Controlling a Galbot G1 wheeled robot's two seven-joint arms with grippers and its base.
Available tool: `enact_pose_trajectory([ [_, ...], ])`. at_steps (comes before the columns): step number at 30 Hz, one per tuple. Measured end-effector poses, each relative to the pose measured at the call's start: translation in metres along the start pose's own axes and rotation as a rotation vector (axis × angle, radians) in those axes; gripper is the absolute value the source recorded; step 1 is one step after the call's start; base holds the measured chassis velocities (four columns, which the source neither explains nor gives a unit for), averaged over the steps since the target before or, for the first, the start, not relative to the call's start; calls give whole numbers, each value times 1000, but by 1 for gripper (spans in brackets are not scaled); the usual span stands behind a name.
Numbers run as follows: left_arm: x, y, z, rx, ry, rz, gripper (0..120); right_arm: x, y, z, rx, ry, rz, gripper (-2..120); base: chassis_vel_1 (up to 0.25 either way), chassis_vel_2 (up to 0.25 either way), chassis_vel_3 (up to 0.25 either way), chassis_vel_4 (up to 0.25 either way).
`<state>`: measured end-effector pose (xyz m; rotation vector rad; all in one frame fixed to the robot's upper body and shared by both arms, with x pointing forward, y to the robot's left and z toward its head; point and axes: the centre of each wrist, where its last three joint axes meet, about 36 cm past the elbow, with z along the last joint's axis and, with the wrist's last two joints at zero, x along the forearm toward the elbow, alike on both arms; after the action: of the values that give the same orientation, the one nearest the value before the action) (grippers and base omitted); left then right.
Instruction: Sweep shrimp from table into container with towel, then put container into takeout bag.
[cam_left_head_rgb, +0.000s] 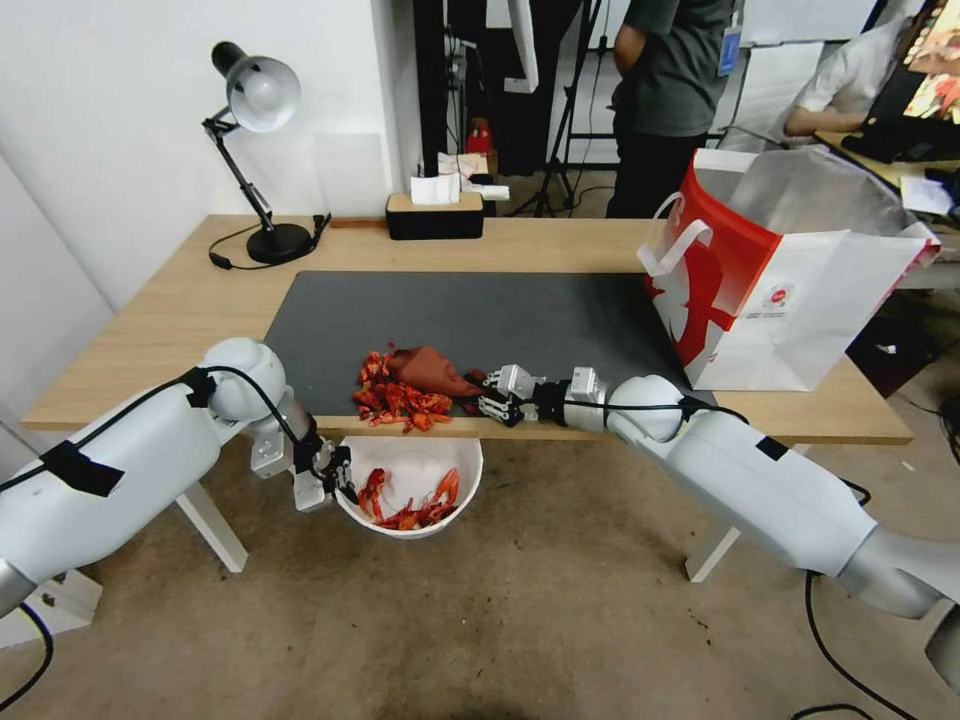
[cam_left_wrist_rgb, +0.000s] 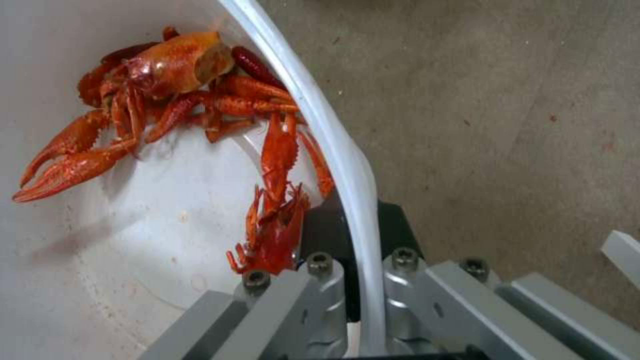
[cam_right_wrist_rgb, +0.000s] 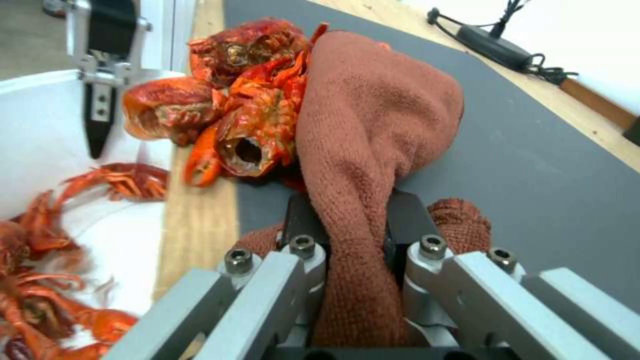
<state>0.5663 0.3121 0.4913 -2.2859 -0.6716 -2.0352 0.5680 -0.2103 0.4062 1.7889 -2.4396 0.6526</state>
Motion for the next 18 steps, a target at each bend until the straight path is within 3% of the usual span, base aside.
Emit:
enact_pose_trajectory([
  [18,0,-1,1,1,1,4,0,-1,28,-5,-8,-26,-41,8,0,0,0,0],
])
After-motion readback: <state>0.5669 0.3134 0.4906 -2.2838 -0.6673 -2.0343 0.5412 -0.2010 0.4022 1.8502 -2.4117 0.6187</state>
